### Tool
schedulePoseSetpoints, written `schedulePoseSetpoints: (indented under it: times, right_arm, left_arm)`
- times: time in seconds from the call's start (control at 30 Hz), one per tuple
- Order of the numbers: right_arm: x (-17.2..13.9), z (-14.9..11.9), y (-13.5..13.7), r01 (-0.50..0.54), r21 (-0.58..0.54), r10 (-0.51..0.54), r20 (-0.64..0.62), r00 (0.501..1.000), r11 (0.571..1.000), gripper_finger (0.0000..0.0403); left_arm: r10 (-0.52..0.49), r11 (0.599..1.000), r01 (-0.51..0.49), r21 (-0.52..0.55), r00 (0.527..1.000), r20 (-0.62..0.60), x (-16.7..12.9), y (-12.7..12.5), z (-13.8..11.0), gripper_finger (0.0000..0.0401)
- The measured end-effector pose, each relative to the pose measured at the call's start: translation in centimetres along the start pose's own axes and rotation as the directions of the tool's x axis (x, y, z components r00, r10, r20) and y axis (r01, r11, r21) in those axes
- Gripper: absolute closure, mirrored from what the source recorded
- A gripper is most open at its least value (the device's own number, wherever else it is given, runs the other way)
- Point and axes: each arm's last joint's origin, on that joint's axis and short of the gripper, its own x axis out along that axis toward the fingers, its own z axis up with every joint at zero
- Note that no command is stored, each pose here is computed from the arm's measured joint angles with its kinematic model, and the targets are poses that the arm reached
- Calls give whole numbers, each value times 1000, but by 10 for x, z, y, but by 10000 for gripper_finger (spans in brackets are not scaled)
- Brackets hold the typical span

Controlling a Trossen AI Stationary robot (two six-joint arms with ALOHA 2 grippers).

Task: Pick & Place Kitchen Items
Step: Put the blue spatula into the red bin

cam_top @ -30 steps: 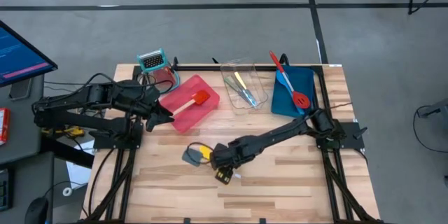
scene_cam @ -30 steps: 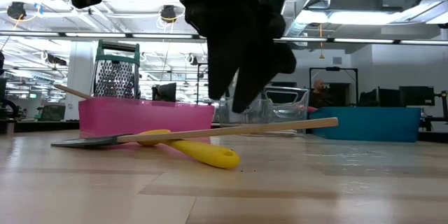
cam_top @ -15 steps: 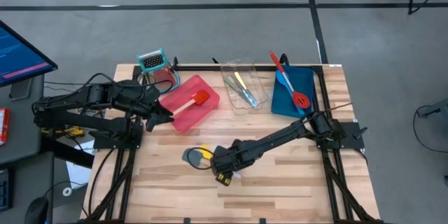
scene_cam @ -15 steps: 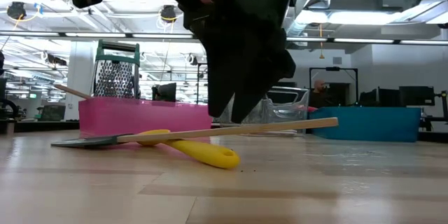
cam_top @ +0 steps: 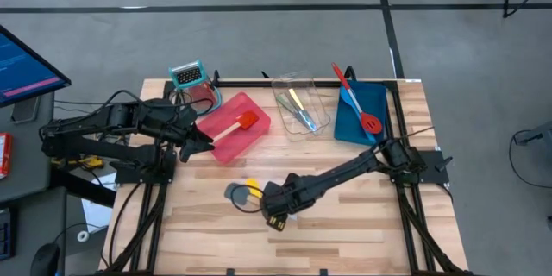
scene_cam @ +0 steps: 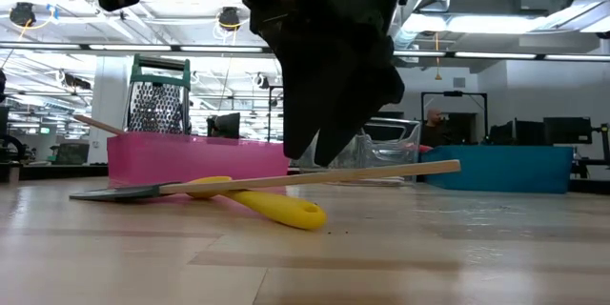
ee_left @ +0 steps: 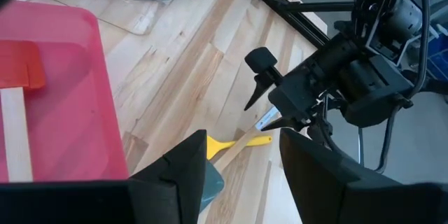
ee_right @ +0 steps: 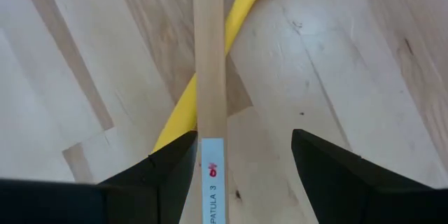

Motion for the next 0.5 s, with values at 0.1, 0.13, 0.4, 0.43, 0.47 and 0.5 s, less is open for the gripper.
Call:
schedulePoseSetpoints:
  times: [0.1, 0.13, 0.4, 0.43, 0.47, 0.5]
  right_arm:
    - [10, -5, 5, 11, -14, -11, -3, 1000, 1000, 170]
    - [14, -9, 5, 22, -22, -22, -18, 1000, 1000, 170]
    - [27, -15, 5, 46, -18, -47, -72, 996, 999, 179]
    - [27, -14, 4, 52, -9, -53, -71, 996, 999, 187]
    - [26, -14, 3, 55, -2, -55, -71, 996, 999, 200]
    - [26, -13, 2, 55, 2, -55, -72, 996, 998, 216]
  left_arm:
    - [0, 1000, 0, 0, 1000, 0, 0, 0, 0, 238]
    - [0, 1000, 0, 7, 1000, 0, 0, 0, 0, 238]
    - [0, 1000, 0, 26, 1000, 0, 0, 0, 0, 238]
    - [1, 1000, -1, 26, 1000, 0, 0, 0, 0, 238]
    - [0, 1000, 0, 26, 1000, 0, 0, 0, 0, 238]
    - [1, 1000, -1, 26, 1000, 0, 0, 0, 0, 238]
